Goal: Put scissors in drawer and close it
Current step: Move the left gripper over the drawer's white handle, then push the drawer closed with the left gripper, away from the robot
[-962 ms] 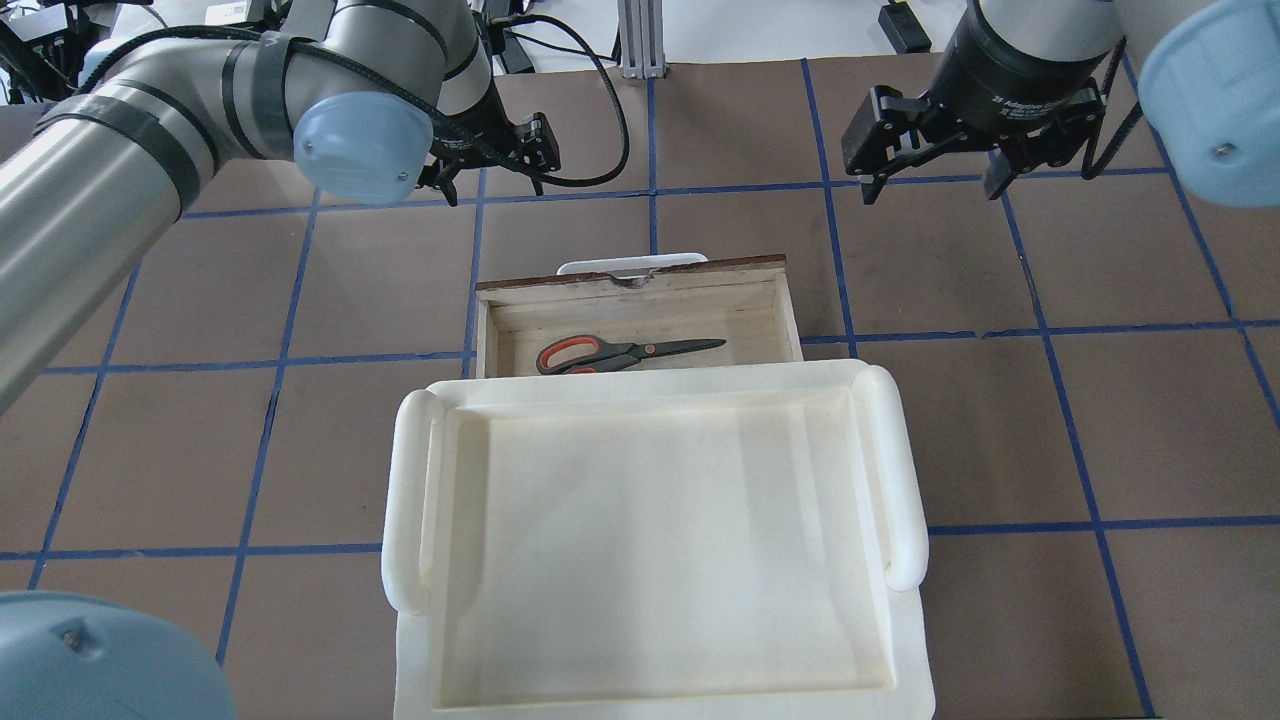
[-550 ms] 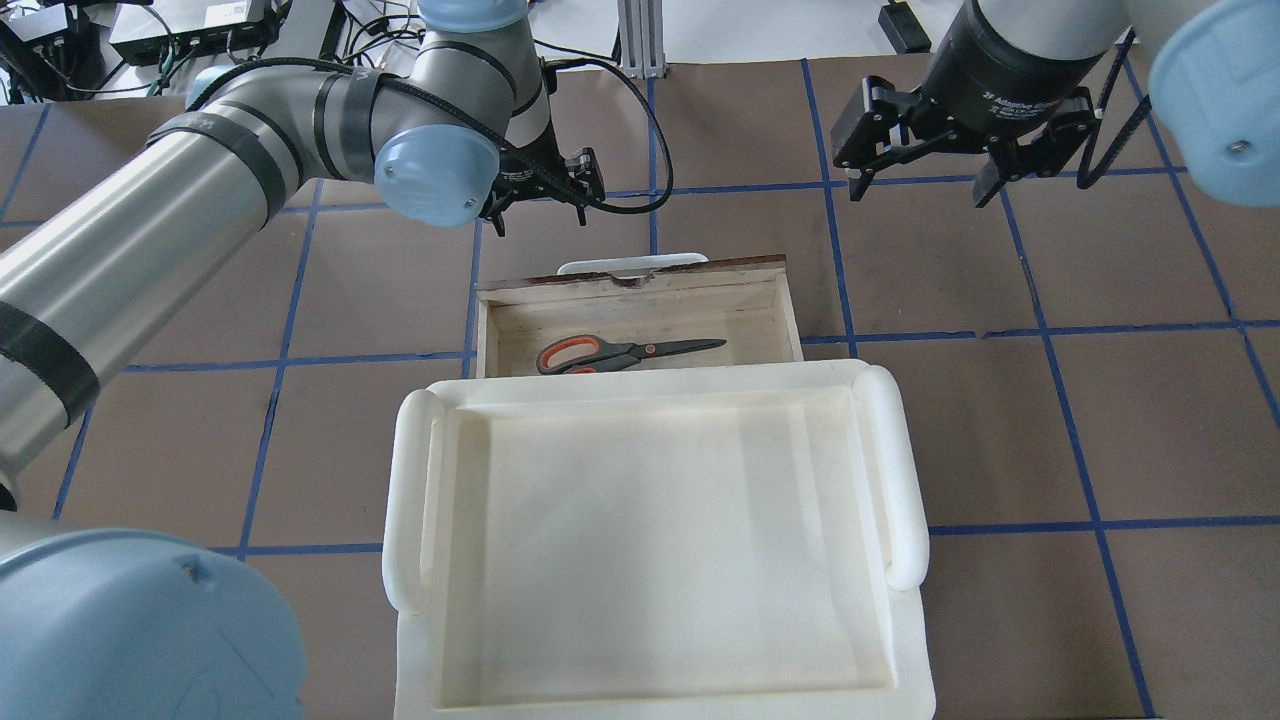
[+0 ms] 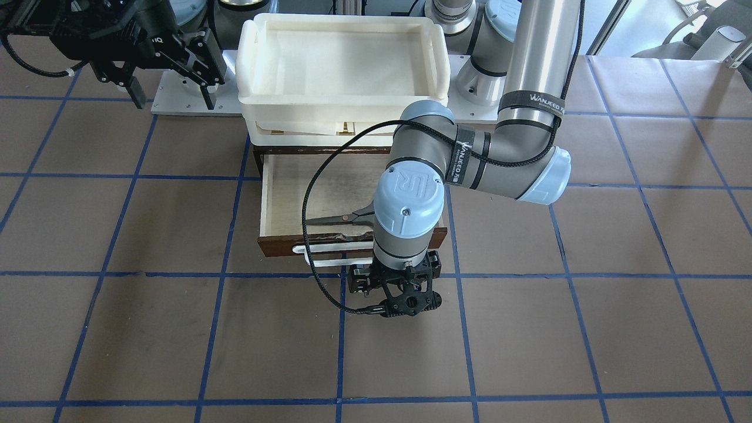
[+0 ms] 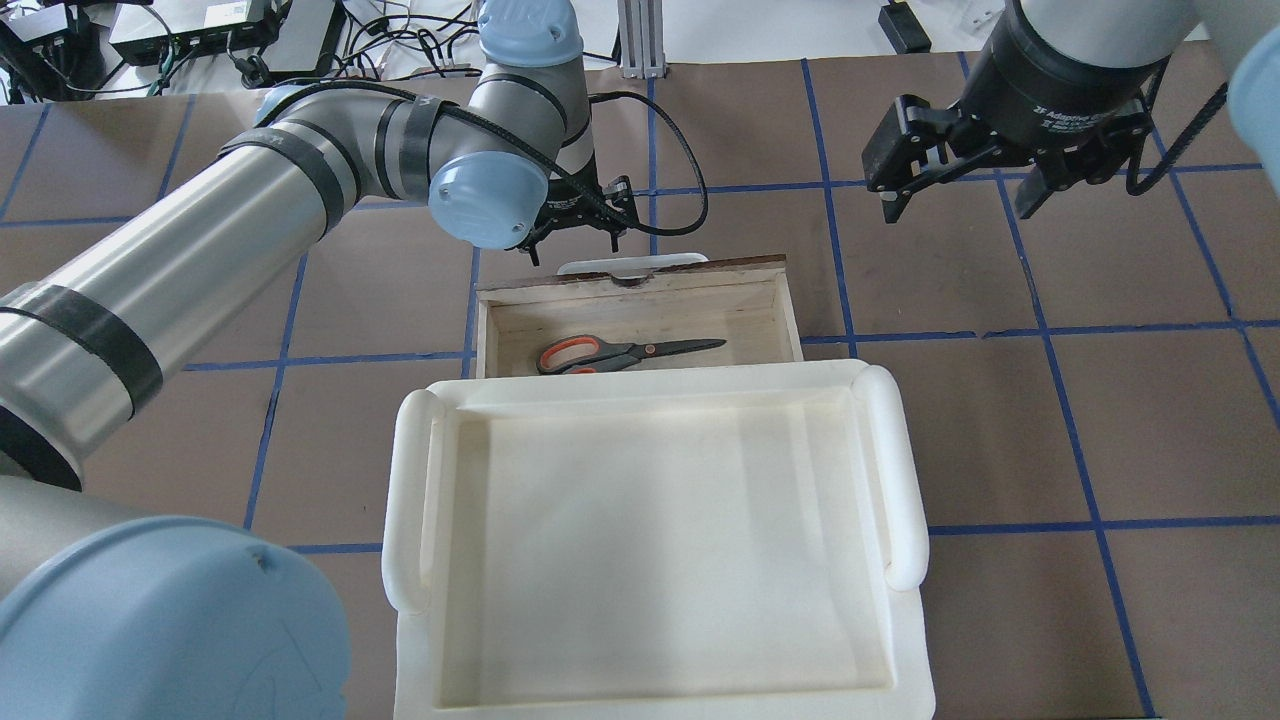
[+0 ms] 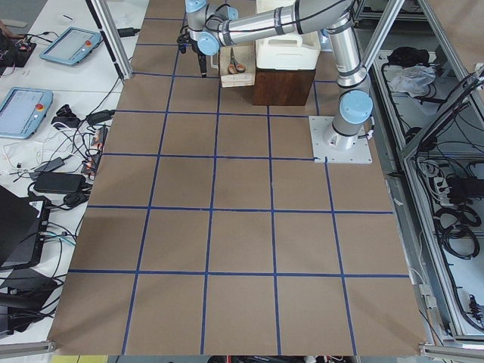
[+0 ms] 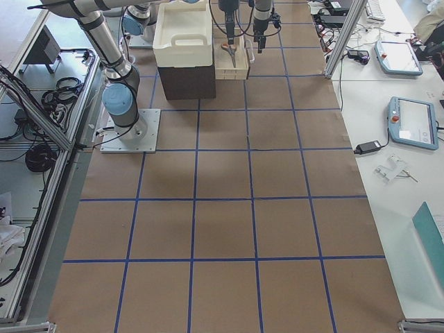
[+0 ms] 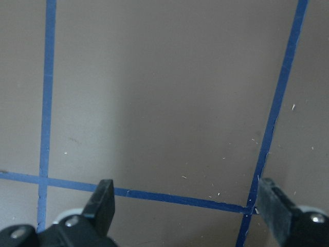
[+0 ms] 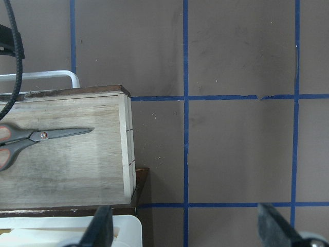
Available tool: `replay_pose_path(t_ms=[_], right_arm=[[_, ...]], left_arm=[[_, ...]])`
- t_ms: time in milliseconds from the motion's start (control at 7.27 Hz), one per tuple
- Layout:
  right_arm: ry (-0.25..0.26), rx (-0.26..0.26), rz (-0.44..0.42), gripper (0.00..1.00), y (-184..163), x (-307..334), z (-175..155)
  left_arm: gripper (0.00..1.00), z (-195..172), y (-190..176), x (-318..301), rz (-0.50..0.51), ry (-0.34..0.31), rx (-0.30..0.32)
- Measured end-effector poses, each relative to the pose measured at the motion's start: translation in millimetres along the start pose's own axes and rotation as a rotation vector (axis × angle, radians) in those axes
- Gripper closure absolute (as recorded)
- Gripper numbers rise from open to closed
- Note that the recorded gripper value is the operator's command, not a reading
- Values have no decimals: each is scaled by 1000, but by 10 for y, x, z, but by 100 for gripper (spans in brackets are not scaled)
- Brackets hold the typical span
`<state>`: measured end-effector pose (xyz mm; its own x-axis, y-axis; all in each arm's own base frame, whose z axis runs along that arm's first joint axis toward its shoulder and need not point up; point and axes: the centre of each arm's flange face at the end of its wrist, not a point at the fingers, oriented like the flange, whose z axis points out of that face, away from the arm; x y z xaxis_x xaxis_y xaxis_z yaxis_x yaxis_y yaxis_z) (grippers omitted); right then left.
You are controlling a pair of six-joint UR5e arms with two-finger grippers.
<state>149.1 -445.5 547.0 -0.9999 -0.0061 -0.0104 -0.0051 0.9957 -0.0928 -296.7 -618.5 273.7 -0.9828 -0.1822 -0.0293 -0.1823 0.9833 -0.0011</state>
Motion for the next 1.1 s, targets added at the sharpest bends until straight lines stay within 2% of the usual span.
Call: replay_pose_path(t_ms=[550, 1100], right_arm=[[4, -22, -7, 0, -9, 0, 95], [72, -31, -11, 0, 4, 63, 112]], left_arm=[[0, -9, 134, -28, -3, -36, -82], [0, -129, 257, -57, -7, -34, -145]])
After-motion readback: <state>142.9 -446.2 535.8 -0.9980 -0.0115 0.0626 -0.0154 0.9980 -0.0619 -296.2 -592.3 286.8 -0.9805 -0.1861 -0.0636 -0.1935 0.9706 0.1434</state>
